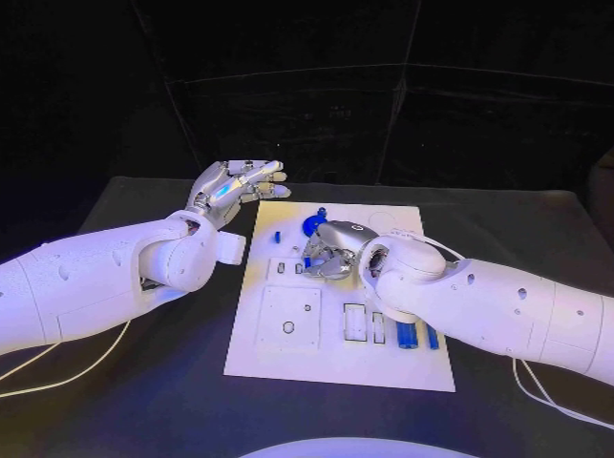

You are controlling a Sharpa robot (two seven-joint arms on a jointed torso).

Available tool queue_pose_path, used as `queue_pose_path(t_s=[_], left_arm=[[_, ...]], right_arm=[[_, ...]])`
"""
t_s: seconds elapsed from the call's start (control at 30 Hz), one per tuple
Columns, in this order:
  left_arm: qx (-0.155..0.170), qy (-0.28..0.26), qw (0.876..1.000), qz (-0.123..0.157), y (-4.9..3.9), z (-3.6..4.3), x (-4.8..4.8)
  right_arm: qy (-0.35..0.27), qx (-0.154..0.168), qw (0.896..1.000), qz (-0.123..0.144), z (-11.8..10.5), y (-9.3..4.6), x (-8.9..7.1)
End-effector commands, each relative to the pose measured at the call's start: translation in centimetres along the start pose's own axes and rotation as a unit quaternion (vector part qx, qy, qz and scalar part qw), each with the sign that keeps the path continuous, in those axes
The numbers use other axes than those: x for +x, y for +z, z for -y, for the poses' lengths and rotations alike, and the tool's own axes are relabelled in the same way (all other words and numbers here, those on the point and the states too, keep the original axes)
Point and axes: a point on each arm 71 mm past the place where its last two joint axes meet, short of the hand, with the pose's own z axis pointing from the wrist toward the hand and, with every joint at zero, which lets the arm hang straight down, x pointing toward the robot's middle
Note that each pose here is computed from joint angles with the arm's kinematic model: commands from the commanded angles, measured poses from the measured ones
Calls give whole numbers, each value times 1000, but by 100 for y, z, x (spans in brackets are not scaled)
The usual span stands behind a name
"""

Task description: Assemble the parts on the task board

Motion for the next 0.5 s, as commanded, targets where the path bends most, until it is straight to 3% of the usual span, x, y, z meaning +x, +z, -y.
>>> queue_pose_path(t_s=[0.03,0.5], left_arm=[[3,-4,1000,-5,7,11,10],[2,-3,1000,-4,10,8,1]], right_arm=[[-9,4,1000,-20,21,-9,49],[-13,6,1000,-26,19,-22,61]])
